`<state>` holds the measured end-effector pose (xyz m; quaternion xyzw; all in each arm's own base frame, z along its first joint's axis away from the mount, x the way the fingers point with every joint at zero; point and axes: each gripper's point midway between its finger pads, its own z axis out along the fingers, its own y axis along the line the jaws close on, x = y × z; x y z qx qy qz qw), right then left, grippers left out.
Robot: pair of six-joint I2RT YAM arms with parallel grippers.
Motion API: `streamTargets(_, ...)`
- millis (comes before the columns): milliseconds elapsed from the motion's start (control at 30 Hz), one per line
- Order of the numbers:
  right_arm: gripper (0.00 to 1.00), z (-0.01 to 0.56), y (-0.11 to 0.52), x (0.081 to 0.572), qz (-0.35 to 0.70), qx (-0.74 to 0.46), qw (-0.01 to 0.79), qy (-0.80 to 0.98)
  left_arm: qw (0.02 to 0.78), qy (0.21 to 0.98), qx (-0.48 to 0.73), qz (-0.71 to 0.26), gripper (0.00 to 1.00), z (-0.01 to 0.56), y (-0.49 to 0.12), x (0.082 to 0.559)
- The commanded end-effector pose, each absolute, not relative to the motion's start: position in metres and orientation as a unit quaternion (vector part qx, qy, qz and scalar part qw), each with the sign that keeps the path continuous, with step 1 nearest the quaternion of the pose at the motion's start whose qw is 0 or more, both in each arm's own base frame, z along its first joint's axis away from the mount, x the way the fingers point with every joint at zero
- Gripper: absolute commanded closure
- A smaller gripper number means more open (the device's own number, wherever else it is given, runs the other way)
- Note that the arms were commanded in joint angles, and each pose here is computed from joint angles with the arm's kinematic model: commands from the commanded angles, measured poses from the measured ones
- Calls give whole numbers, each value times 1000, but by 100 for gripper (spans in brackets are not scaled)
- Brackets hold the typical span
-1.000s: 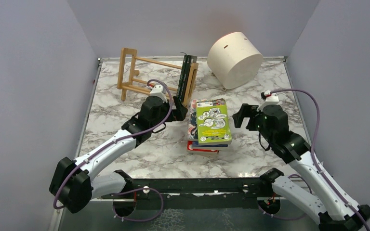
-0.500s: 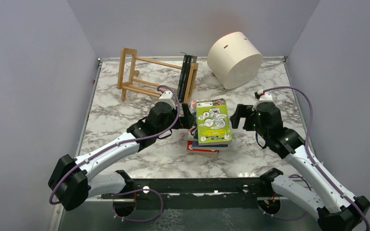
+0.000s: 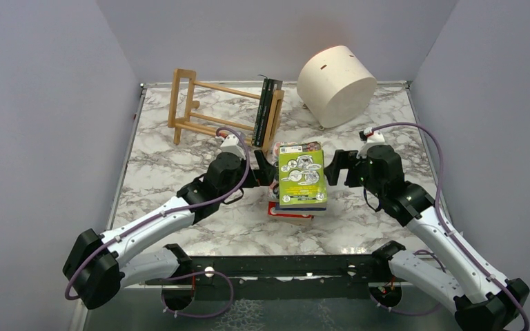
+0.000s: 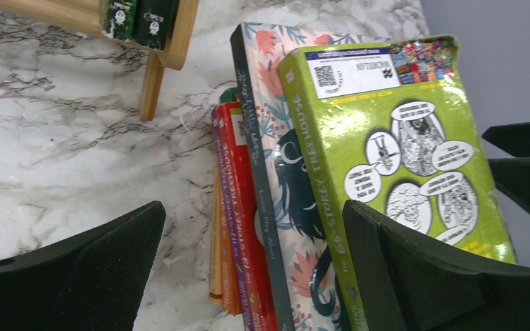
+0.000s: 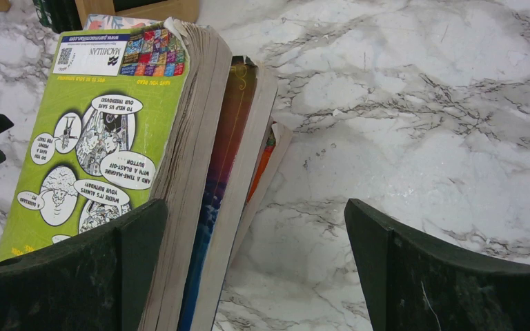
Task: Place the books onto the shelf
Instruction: Pick up the book from the center of the board.
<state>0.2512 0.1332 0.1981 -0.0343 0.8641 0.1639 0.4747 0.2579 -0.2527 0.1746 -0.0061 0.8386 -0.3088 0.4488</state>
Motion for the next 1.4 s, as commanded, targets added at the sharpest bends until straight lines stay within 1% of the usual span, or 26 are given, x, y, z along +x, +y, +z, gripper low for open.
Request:
streamTargets(0,1,201,143,251,185,-53,479,857,449,802,-1,-395,1,206,-277,250)
streamTargets(267,1,200,144,250,186,-57,480,855,409,789,22,-457,1,206,-300,235)
streamTargets(467,1,199,148,251,193,-69,478,854,402,776,20,-486,1,208,-294,224)
streamTargets(800,2,197,153,253,200,-78,477,852,387,752,4,-534,1,208,-278,227)
streamTargets(967,2,196,157,256,203,-83,474,853,368,731,-1,-575,1,210,-280,227)
streamTargets(1367,3,198,165,259,213,-94,468,852,347,724,-17,-597,1,210,-280,228)
